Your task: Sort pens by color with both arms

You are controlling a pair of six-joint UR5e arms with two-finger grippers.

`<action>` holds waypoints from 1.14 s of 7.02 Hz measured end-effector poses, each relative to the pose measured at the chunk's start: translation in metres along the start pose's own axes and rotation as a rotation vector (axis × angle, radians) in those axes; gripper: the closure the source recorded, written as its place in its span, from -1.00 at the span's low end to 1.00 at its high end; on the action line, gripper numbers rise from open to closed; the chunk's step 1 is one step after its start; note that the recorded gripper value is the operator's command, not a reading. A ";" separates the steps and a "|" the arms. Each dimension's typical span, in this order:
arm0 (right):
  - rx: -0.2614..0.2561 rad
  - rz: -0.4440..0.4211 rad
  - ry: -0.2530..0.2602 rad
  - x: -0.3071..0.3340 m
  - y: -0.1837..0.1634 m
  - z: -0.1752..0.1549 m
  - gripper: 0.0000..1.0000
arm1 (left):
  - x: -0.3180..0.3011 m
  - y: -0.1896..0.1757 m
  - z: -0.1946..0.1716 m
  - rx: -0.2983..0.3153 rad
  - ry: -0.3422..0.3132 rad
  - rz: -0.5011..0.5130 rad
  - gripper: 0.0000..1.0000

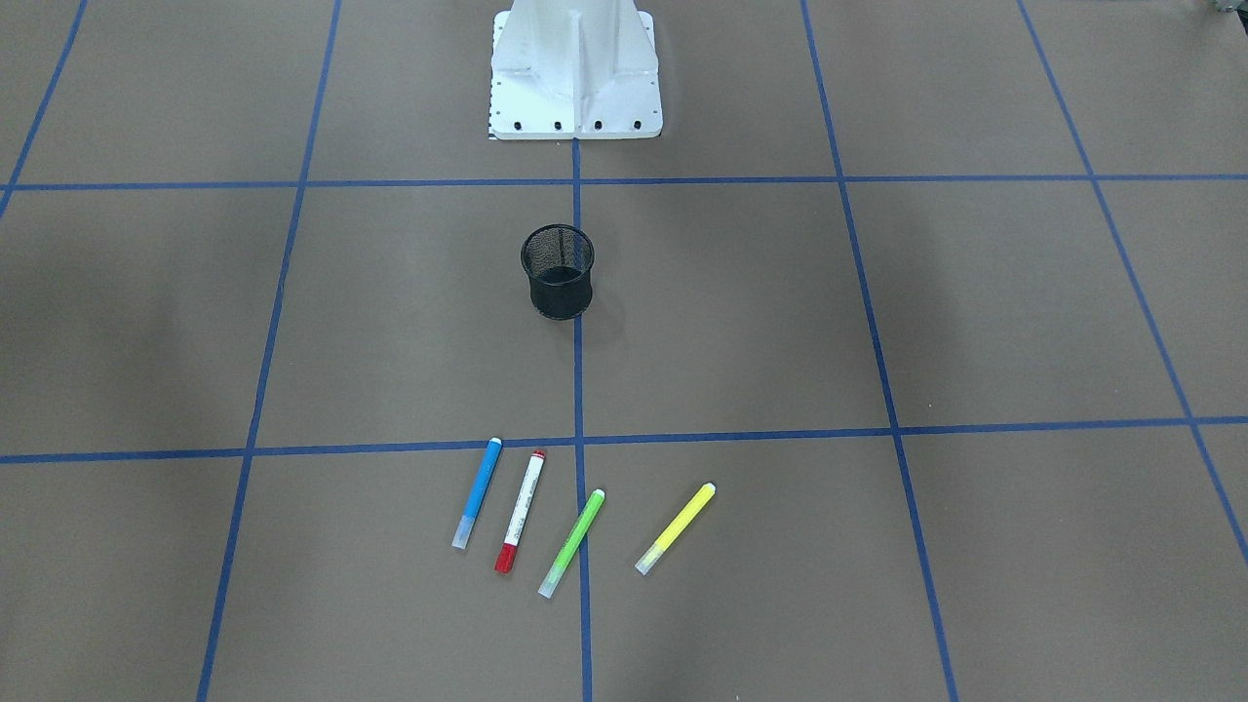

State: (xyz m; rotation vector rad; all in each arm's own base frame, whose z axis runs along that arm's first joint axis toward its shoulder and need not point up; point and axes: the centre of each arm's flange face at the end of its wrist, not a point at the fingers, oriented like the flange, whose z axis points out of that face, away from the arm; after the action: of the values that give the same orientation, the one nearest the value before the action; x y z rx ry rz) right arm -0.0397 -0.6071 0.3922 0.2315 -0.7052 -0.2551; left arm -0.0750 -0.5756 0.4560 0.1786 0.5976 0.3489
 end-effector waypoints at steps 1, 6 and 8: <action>-0.011 0.023 -0.023 0.049 0.033 -0.001 -1.00 | -0.031 0.024 0.010 -0.008 0.000 -0.043 -0.99; -0.076 0.229 -0.038 0.158 0.164 0.027 -1.00 | -0.102 0.133 0.105 0.064 0.029 -0.253 -0.99; -0.097 0.258 -0.038 0.164 0.180 0.037 -1.00 | -0.090 0.154 0.119 0.108 0.154 -0.322 -0.99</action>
State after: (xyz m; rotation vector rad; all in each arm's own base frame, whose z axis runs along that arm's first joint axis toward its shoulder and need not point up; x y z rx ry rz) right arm 0.0838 -0.4920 0.5719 0.0424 -0.7504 -0.0472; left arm -0.1167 -0.4739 0.6398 0.1564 0.7857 0.0188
